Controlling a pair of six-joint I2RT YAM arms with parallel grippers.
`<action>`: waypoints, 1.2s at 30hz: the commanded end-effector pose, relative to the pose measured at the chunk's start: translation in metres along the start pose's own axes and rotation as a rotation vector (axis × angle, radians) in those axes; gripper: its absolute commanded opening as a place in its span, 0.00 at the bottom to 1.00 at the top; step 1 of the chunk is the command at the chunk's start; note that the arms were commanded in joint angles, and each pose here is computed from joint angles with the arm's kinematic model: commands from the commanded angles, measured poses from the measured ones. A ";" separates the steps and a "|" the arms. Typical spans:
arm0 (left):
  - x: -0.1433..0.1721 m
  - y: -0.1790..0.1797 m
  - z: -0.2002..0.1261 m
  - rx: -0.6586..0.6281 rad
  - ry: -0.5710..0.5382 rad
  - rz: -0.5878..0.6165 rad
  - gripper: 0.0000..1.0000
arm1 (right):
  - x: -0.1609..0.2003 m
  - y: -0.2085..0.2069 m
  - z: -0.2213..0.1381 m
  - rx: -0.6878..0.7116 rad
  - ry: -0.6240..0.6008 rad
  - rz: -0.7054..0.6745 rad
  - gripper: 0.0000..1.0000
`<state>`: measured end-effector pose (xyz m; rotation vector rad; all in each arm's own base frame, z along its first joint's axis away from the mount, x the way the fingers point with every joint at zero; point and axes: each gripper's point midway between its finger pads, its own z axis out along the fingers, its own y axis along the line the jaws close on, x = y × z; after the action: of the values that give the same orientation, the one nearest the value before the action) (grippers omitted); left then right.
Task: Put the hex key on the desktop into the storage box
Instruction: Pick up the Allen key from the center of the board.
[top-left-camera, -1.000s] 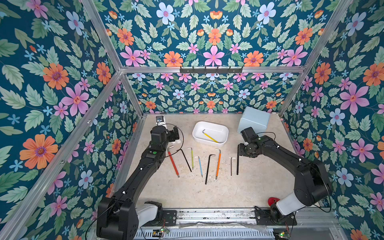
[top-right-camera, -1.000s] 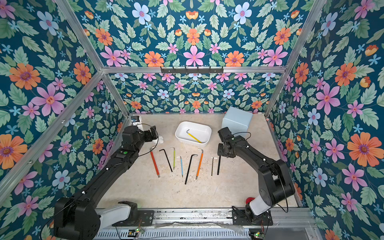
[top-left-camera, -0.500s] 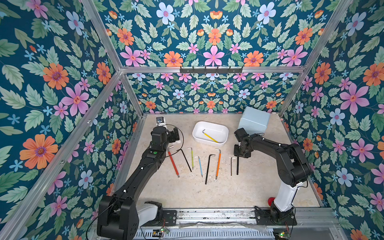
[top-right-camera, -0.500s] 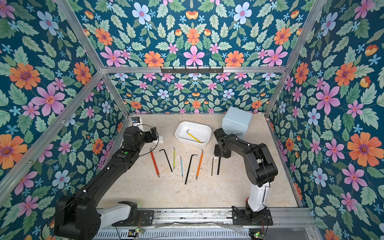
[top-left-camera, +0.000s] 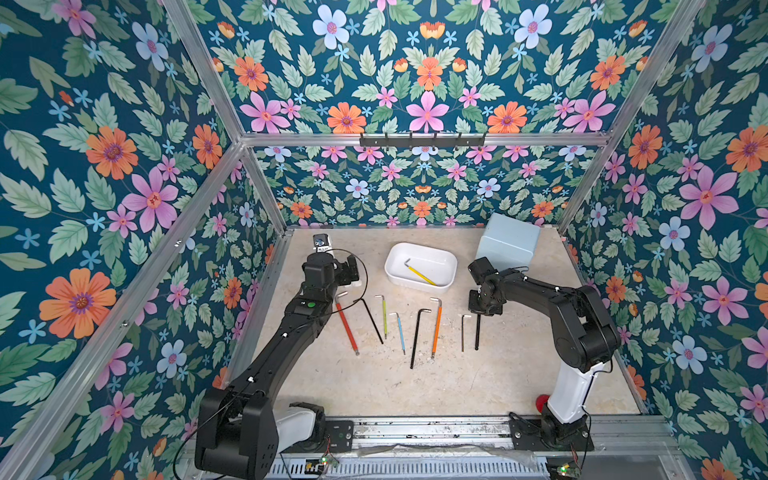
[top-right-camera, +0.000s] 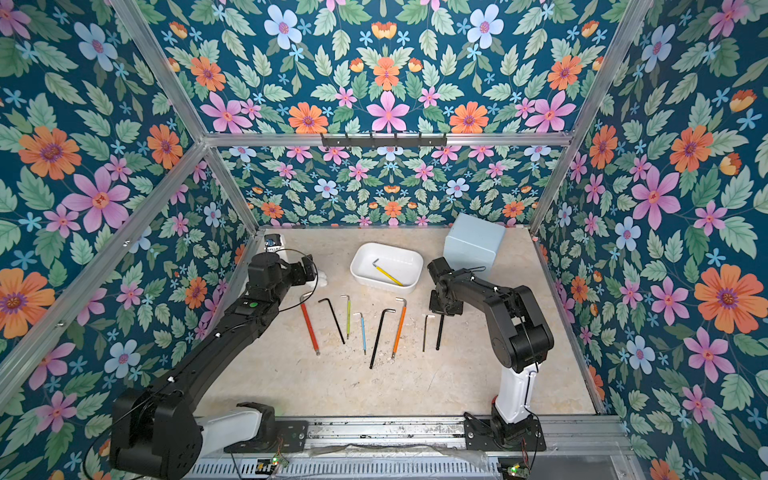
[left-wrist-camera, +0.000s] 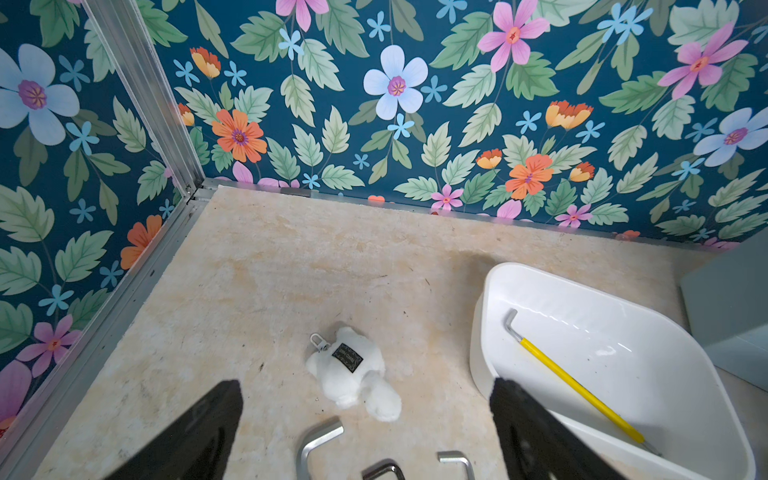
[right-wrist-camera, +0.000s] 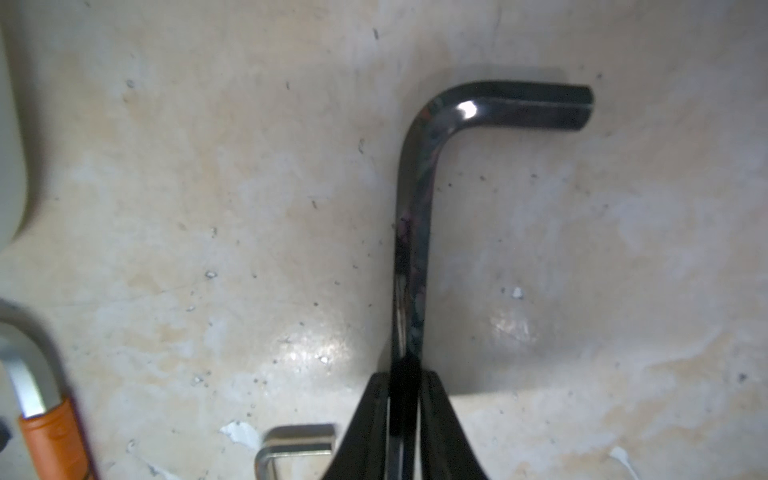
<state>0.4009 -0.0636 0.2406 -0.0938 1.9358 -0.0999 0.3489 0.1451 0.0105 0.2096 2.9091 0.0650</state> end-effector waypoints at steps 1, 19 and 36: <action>-0.006 -0.002 -0.001 0.007 -0.004 -0.004 0.99 | 0.024 -0.003 0.014 -0.010 0.070 0.004 0.00; -0.024 -0.001 -0.014 0.004 -0.046 -0.019 0.99 | -0.024 0.000 -0.045 0.005 -0.130 -0.112 0.00; -0.022 -0.004 -0.016 0.029 -0.066 -0.071 0.99 | -0.077 0.125 -0.175 -0.547 -0.565 -0.820 0.00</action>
<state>0.3926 -0.0648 0.2596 -0.1219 1.8994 -0.1539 0.3962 0.2172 0.1745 -0.6125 2.3584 0.4194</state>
